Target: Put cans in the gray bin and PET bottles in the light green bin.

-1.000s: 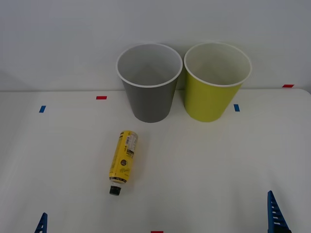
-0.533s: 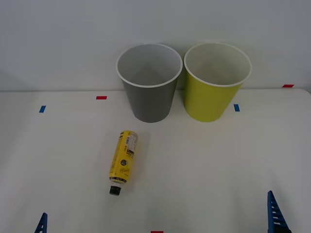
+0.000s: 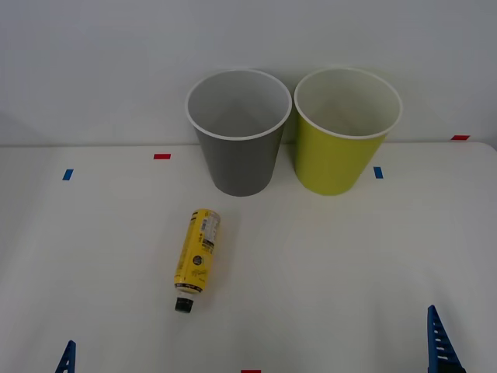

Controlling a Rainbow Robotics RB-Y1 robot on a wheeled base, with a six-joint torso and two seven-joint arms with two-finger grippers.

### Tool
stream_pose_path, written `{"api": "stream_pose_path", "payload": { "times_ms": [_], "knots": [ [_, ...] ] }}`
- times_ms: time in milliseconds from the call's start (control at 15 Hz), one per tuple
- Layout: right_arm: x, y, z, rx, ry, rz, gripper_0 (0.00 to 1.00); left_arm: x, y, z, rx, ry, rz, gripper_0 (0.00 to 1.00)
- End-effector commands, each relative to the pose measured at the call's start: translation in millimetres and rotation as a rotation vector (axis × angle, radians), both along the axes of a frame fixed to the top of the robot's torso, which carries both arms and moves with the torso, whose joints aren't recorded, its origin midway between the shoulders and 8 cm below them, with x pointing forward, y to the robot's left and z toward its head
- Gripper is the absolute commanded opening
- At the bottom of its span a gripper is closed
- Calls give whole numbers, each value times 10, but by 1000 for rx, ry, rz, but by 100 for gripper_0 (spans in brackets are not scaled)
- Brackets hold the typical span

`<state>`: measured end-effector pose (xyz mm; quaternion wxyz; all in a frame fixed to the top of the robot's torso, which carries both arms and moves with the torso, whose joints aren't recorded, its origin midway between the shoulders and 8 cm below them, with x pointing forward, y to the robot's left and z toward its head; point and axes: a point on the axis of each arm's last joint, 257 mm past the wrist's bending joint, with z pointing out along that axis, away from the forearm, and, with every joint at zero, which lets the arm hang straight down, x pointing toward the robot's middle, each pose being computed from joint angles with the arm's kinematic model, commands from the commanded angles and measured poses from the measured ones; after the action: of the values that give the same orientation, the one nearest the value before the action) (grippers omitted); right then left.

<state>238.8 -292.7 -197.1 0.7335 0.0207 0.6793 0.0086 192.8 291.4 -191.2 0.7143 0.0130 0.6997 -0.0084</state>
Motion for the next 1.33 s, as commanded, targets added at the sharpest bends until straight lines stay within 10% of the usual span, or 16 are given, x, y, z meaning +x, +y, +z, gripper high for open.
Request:
{"api": "stream_pose_path", "payload": {
  "times_ms": [67,1333],
  "knots": [
    [0,0,0,0,0,0,100,0,0,0,0,0,0,100],
    [0,0,0,0,0,0,100,0,0,0,0,0,0,100]
  ]
}}
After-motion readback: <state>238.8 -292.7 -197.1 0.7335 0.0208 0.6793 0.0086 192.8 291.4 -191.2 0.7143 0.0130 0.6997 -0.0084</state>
